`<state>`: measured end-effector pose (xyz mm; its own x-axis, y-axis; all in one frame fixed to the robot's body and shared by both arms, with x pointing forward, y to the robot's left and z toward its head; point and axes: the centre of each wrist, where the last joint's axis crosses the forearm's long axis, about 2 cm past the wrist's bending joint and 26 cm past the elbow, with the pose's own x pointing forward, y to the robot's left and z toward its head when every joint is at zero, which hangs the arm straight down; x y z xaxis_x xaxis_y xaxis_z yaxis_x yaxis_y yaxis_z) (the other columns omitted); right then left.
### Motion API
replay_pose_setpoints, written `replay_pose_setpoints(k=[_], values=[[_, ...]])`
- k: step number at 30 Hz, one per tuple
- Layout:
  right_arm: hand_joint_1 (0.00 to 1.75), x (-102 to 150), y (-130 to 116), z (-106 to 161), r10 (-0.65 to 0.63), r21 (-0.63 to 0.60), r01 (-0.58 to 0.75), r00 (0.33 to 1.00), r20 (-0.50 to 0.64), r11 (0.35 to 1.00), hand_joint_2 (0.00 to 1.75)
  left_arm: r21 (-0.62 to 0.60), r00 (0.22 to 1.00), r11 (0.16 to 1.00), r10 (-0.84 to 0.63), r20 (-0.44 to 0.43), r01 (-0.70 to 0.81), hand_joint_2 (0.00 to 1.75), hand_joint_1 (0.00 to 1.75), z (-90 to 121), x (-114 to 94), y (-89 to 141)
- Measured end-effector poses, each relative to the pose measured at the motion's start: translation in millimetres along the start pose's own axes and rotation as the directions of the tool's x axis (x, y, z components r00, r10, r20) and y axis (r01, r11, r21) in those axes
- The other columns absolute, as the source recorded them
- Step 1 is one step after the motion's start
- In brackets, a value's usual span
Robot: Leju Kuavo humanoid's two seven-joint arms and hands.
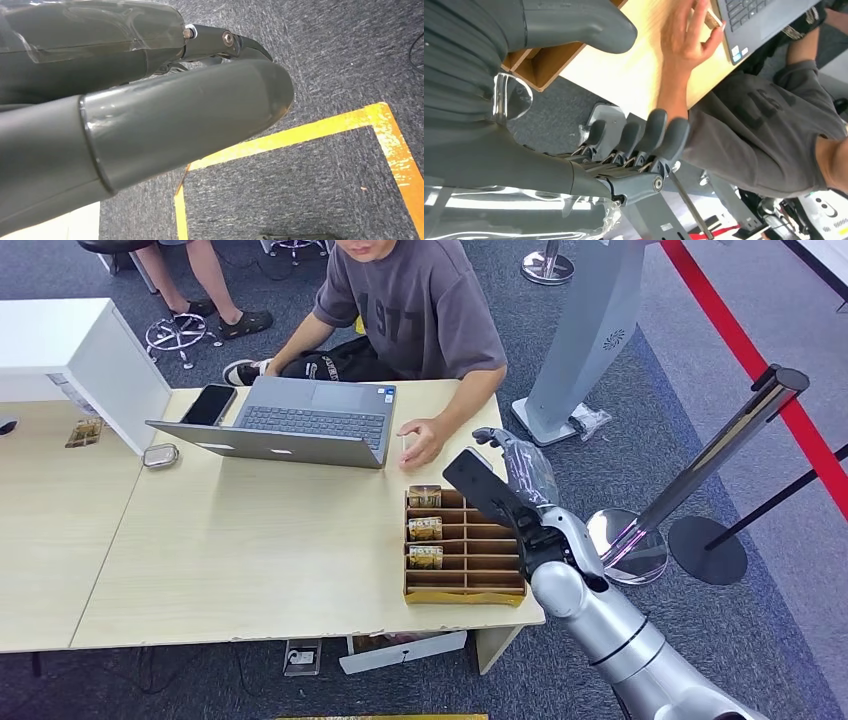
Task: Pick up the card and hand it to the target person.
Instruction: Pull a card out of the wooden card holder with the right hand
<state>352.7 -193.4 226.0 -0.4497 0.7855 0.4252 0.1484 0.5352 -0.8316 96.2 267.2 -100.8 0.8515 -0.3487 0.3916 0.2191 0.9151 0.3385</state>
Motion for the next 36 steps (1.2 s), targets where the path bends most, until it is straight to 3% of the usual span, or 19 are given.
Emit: replay_pose_setpoints(k=[13,20,28,36], values=[[0.82,12.6,2.6,-31.8,0.144,0.135,-0.14,0.989,-0.023,0.981,1.75,-0.003,1.0,1.0,-0.008,0.009,0.008,0.0,0.0,-2.4,8.2,2.2],[0.96,20.9,5.2,-42.6,0.195,0.184,-0.191,0.981,-0.004,0.964,1.75,-0.003,1.0,1.0,-0.007,0.011,0.007,0.0,0.0,-2.6,9.2,2.3],[0.8,26.0,9.0,-47.7,0.222,0.214,-0.22,0.975,0.014,0.952,1.75,-0.003,1.0,1.0,-0.007,0.011,0.007,0.0,0.0,-2.6,9.2,2.3],[0.8,34.6,20.1,-50.1,0.251,0.277,-0.251,0.967,0.038,0.927,1.75,-0.003,1.0,1.0,-0.006,0.009,0.006,0.0,0.0,-2.5,9.5,1.8]])
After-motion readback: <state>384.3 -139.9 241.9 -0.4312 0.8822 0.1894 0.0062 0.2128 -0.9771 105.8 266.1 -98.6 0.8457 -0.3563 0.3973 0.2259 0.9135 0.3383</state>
